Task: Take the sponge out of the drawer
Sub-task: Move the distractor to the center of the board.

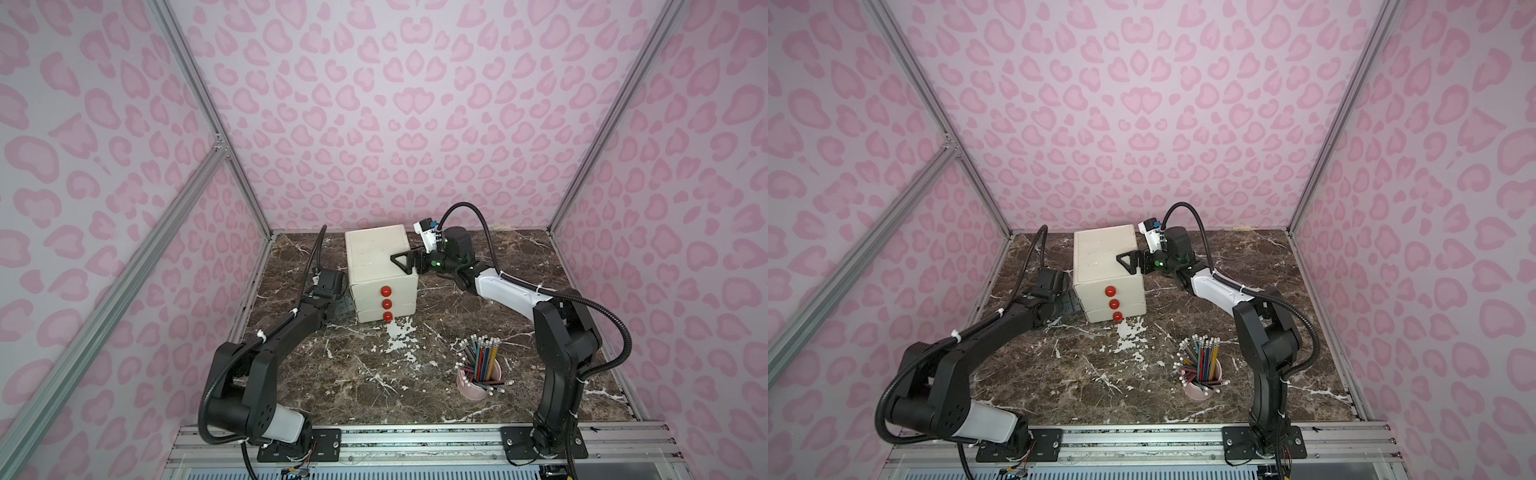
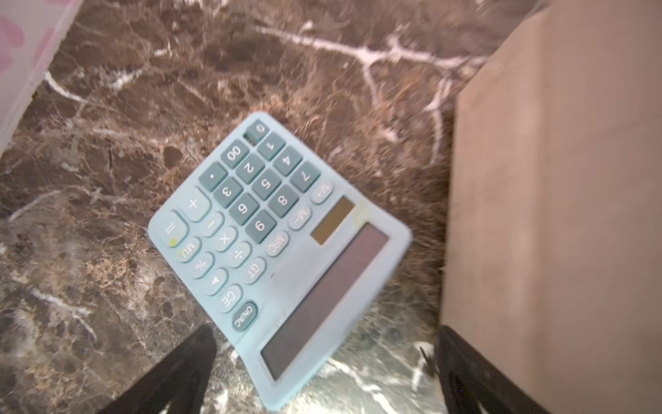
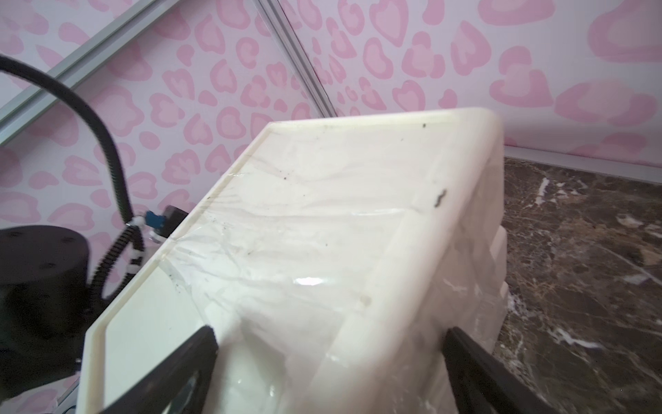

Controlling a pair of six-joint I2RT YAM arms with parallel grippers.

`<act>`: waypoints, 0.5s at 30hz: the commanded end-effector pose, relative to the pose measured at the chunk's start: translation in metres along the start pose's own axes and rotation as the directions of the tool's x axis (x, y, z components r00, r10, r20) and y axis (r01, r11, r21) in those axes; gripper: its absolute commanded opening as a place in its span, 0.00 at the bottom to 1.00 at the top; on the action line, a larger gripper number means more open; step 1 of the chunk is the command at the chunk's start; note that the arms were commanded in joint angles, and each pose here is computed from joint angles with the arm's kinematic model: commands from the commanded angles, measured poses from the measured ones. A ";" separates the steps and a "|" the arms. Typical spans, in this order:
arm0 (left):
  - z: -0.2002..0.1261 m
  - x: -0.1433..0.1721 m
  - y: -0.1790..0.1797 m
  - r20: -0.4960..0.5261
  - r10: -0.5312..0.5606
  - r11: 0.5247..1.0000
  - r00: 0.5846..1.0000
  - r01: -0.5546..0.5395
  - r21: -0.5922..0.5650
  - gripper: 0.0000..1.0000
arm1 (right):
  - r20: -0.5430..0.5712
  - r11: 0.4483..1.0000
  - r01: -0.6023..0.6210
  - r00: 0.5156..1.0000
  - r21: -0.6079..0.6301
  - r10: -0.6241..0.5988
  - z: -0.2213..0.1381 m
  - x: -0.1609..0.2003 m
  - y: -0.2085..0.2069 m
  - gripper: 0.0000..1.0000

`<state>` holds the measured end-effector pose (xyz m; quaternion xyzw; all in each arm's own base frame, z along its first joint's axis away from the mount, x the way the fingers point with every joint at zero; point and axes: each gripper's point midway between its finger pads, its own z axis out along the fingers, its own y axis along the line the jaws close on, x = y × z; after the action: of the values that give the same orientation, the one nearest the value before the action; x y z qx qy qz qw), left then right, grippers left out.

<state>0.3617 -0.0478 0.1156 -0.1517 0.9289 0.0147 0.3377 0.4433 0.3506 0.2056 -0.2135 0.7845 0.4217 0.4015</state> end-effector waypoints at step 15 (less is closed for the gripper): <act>-0.108 -0.023 -0.070 0.036 -0.046 0.855 0.998 0.020 0.519 0.97 | -0.234 0.996 -0.060 0.969 0.066 0.074 0.004 0.083 -0.009 0.99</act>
<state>0.3312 -0.0861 0.2141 -0.1142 0.8926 -0.1495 0.4097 0.4383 0.3531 0.2012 -0.2061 0.7852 0.4191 0.4068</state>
